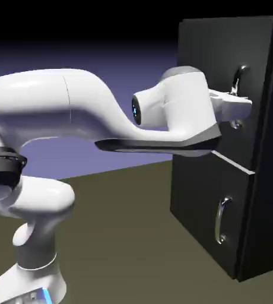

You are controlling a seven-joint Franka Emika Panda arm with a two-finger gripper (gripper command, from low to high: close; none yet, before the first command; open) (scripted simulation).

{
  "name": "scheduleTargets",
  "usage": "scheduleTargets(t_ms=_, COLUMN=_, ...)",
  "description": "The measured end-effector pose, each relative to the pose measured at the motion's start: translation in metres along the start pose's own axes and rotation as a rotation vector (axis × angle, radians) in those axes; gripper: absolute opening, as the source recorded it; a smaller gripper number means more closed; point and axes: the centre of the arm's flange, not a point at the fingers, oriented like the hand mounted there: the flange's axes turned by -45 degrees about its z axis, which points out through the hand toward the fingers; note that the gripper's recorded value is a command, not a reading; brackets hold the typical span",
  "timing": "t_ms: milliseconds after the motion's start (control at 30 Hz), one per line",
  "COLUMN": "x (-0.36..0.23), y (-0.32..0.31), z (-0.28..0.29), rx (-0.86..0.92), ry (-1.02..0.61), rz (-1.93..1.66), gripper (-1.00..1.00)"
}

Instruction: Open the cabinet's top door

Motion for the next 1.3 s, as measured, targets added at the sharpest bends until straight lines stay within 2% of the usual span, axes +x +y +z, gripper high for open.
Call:
scheduleTargets(t_ms=733, x=0.0, y=-0.085, z=-0.126, rx=-0.401, ry=0.0, rz=0.0, gripper=-1.0)
scheduleTargets(t_ms=1300, x=0.0, y=-0.177, z=-0.193, rx=-0.698, ry=0.0, rz=0.0, gripper=-1.0)
